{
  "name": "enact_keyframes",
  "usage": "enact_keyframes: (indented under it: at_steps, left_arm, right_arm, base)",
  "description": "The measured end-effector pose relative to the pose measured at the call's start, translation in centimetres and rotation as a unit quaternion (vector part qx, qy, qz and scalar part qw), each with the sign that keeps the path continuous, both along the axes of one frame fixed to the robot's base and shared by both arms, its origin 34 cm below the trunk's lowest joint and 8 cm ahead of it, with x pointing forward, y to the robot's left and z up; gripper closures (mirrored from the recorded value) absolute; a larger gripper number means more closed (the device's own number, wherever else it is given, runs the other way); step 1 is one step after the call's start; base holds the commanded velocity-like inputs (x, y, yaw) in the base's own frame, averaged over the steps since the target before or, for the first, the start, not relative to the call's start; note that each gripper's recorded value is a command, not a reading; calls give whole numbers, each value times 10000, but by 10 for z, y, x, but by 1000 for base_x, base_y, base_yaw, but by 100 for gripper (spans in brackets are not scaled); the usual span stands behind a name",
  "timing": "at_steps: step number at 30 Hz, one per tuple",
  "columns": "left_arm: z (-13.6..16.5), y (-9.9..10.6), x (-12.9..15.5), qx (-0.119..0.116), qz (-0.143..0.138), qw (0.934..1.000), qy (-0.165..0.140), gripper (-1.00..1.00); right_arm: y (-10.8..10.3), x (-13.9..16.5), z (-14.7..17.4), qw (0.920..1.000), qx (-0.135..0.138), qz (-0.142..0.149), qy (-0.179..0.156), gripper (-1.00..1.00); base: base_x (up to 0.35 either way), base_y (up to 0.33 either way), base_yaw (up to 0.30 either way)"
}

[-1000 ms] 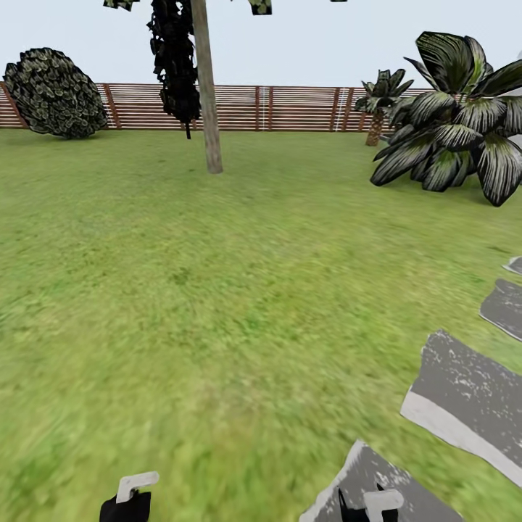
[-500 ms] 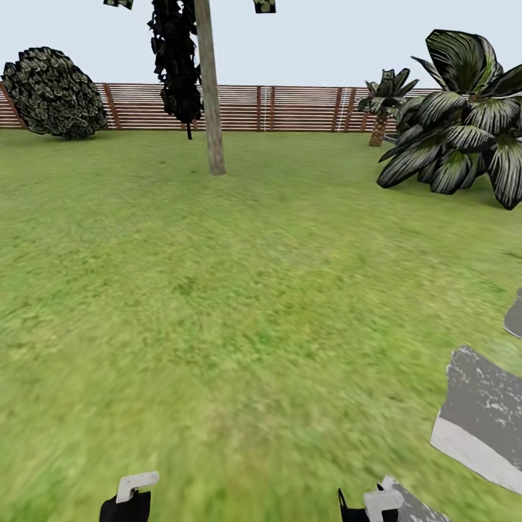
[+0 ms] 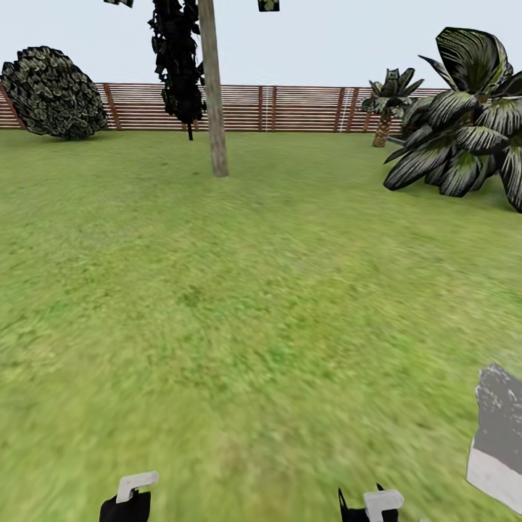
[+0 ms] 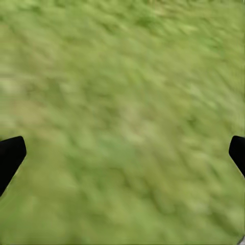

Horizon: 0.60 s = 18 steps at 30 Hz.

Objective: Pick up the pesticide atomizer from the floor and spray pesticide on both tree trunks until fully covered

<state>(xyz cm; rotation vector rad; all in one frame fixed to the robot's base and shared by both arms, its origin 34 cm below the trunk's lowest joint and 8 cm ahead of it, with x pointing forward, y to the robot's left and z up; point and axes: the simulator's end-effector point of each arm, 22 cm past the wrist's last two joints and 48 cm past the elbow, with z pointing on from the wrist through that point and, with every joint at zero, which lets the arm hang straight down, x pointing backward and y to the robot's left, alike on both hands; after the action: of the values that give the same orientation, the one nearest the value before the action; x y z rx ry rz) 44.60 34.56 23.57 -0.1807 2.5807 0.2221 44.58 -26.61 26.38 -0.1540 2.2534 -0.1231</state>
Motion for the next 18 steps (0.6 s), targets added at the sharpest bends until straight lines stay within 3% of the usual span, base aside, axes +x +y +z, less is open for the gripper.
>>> enact_keyframes:
  at_steps: [18]
  left_arm:
    - [0, -1, 0, -5, -1, 10000, 0, 100]
  right_arm:
    - [0, 0, 0, 10000, 0, 0, 0, -100]
  base:
    - [291, 182, 0]
